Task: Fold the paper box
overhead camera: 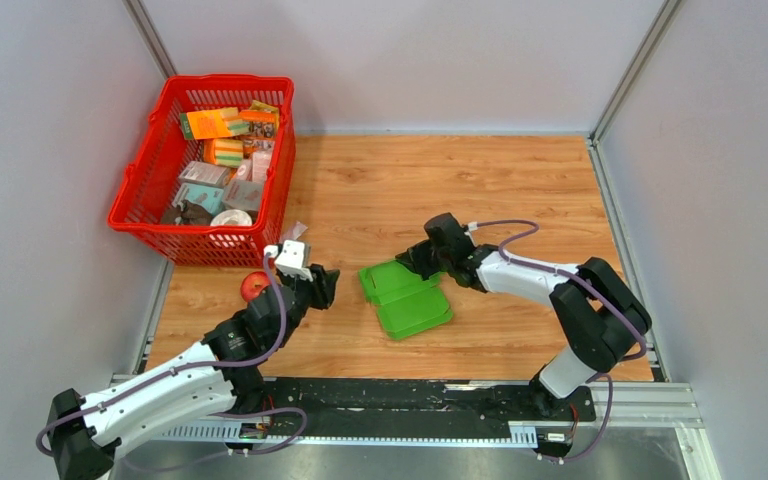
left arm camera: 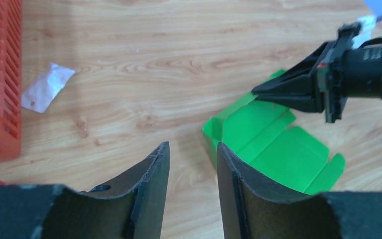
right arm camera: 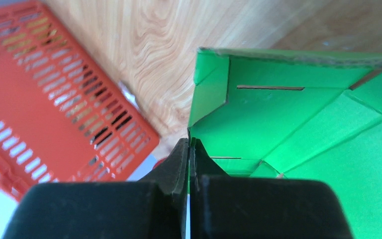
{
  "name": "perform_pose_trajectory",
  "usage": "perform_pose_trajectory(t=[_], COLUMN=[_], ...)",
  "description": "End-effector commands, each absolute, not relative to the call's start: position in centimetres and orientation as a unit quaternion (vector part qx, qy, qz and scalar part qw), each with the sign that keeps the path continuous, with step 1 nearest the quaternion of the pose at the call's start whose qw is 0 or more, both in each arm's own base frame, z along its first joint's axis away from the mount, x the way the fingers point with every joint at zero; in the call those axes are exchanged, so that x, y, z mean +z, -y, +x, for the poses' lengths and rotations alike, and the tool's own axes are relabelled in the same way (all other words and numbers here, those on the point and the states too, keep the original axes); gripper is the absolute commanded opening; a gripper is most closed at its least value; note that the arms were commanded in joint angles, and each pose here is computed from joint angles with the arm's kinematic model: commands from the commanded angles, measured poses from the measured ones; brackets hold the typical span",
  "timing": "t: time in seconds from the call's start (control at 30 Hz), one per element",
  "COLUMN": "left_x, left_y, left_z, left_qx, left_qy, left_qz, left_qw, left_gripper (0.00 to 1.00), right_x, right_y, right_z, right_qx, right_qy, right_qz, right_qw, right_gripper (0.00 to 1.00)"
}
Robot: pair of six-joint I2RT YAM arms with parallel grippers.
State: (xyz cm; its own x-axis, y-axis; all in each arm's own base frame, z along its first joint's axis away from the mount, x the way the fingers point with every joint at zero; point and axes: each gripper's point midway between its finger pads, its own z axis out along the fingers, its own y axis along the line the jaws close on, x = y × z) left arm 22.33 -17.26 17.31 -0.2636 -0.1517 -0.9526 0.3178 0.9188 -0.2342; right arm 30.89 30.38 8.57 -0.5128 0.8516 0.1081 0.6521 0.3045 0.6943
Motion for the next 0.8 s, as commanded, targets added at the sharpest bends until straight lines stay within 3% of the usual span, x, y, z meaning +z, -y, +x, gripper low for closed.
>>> perform_pose_trajectory(t=[0.0, 0.3, 0.53, 0.77], left_x=[12.7, 10.3, 10.6, 10.5], left_y=[16.9, 18.4, 18.7, 20.3], left_z=[21.0, 22.2, 23.2, 22.9], left_qx=[-0.168, -0.191, -0.186, -0.214], left_qy=[-0.811, -0.83, -0.825, -0.81], left_qz=[0.096, 0.089, 0.119, 0.161], left_qw=[0.553, 0.517, 0.52, 0.521], left_gripper=[0.49, 0.61, 0.61, 0.54], right_x=[13.4, 16.0, 14.2, 14.0], right_y=[-31.6, -32.4, -32.8, -32.7], right_z=[32.0, 32.0, 31.2, 31.5], right_qx=[0.485, 0.549, 0.563, 0.584], right_qy=[-0.767, -0.753, -0.761, -0.758], right_qz=[0.368, 0.29, 0.26, 0.209], right_qw=[0.205, 0.216, 0.189, 0.203], right_gripper=[0.0, 0.0, 0.0, 0.0])
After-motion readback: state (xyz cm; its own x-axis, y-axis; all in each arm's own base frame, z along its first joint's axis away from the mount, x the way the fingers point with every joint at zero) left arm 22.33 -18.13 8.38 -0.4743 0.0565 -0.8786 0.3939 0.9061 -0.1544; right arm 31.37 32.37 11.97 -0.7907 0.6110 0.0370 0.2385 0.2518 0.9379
